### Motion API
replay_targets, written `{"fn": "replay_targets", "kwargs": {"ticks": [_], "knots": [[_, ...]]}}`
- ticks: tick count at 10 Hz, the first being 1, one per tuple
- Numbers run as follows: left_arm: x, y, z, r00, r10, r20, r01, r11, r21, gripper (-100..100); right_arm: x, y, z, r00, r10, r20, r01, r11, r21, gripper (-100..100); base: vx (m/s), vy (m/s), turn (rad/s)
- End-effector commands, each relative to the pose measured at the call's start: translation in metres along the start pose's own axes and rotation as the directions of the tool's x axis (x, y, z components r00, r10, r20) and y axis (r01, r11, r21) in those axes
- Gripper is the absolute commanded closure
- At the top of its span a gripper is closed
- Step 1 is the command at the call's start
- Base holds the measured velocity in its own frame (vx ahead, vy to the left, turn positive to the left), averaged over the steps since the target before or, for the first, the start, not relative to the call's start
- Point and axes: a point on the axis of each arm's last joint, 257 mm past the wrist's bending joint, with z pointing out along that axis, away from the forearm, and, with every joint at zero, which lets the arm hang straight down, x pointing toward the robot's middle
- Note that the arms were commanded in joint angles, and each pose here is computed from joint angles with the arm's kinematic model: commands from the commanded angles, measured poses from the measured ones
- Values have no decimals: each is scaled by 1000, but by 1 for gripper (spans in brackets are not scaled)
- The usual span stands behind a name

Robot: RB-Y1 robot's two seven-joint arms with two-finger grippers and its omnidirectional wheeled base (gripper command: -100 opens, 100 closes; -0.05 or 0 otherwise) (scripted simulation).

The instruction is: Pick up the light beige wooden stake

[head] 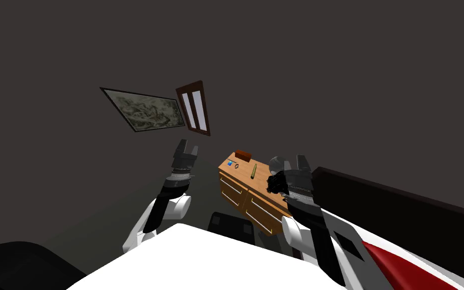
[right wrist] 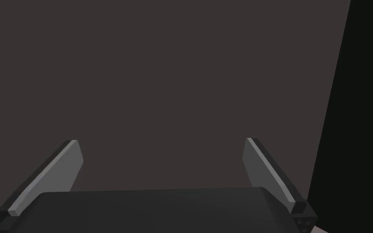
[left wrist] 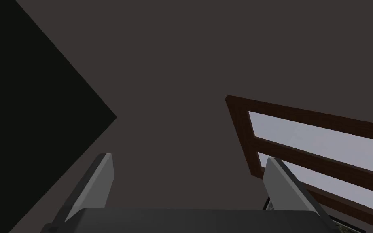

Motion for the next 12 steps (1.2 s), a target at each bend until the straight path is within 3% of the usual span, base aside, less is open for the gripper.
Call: {"fn": "replay_targets", "kwargs": {"ticks": [1, 6, 12], "knots": [[0, 0, 0, 1000, 0, 0, 0, 1000, 0, 0, 8, 1, 3, 999, -3, -36, 3, 1000, -8, -100, -9, 20, 45], [0, 0, 0, 1000, 0, 0, 0, 1000, 0, 0, 43, -4, 15, 984, -9, -176, 6, 1000, -17, -100, -35, 36, 84], [0, 0, 0, 1000, 0, 0, 0, 1000, 0, 0, 84, -34, 28, 942, -40, -334, 52, 998, 28, -100, -33, 36, 126]]}}
